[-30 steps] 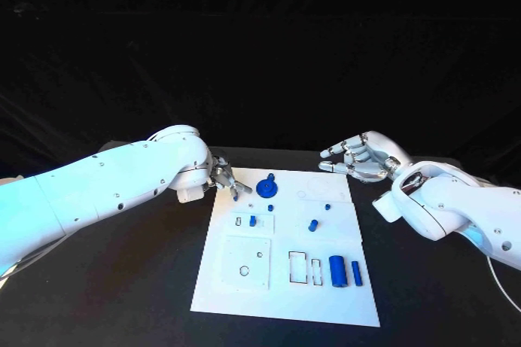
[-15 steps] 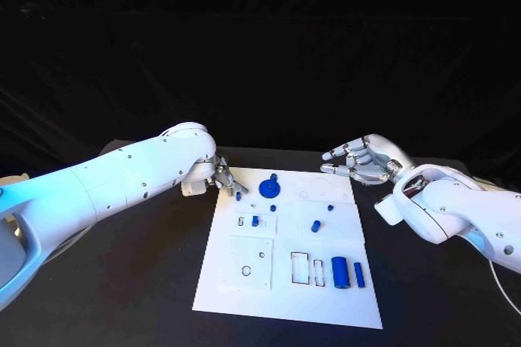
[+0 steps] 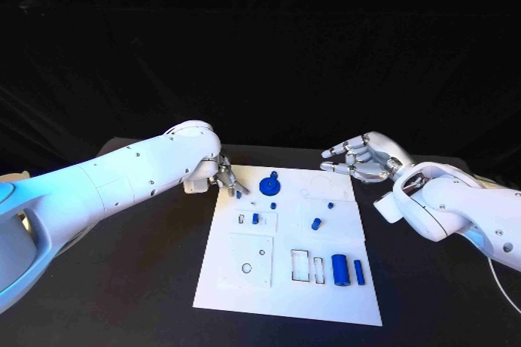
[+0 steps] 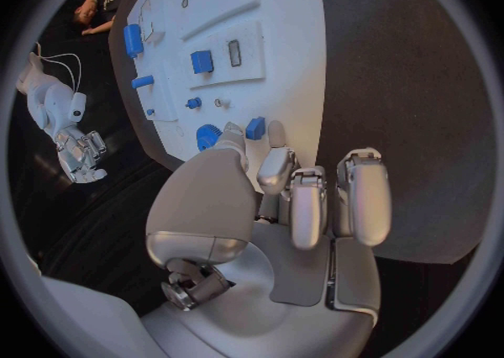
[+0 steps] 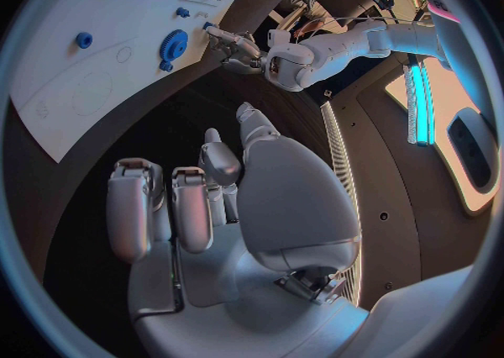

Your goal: Assemble the parts on the task board

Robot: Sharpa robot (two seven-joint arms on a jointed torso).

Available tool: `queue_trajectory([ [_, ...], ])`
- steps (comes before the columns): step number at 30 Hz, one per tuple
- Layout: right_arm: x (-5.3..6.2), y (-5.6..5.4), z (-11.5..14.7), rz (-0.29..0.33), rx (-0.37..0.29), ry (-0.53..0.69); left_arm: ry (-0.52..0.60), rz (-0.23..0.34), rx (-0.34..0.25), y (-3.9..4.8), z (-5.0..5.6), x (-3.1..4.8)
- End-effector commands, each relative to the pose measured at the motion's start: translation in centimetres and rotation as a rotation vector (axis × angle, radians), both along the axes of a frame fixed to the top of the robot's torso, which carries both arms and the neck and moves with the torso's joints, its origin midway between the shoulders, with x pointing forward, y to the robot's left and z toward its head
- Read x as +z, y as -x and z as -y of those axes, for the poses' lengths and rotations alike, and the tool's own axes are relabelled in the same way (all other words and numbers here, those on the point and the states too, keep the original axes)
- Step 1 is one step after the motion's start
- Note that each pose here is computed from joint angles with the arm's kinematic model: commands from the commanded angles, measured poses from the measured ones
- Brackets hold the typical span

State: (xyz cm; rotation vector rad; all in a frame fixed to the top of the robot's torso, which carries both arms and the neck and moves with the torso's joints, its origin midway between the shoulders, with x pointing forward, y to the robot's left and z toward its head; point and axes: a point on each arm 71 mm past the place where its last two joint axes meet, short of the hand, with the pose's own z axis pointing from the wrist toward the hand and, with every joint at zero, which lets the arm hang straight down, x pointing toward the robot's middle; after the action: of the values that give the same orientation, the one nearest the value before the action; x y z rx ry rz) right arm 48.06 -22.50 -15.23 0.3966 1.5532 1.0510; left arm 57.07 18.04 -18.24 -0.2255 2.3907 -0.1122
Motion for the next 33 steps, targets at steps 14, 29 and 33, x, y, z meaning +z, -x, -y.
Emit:
queue_trajectory([
  [14,-0.14,0.01,-0.27,-0.007,0.019,0.006,0.004,0.01,-0.017,-0.1,0.34,0.11],
  [29,-0.22,-0.02,-0.38,-0.01,0.023,0.006,0.009,0.02,-0.022,-0.16,0.65,0.13],
  [33,-0.25,-0.02,-0.39,-0.011,0.024,0.006,0.008,0.021,-0.021,-0.18,0.7,0.12],
])
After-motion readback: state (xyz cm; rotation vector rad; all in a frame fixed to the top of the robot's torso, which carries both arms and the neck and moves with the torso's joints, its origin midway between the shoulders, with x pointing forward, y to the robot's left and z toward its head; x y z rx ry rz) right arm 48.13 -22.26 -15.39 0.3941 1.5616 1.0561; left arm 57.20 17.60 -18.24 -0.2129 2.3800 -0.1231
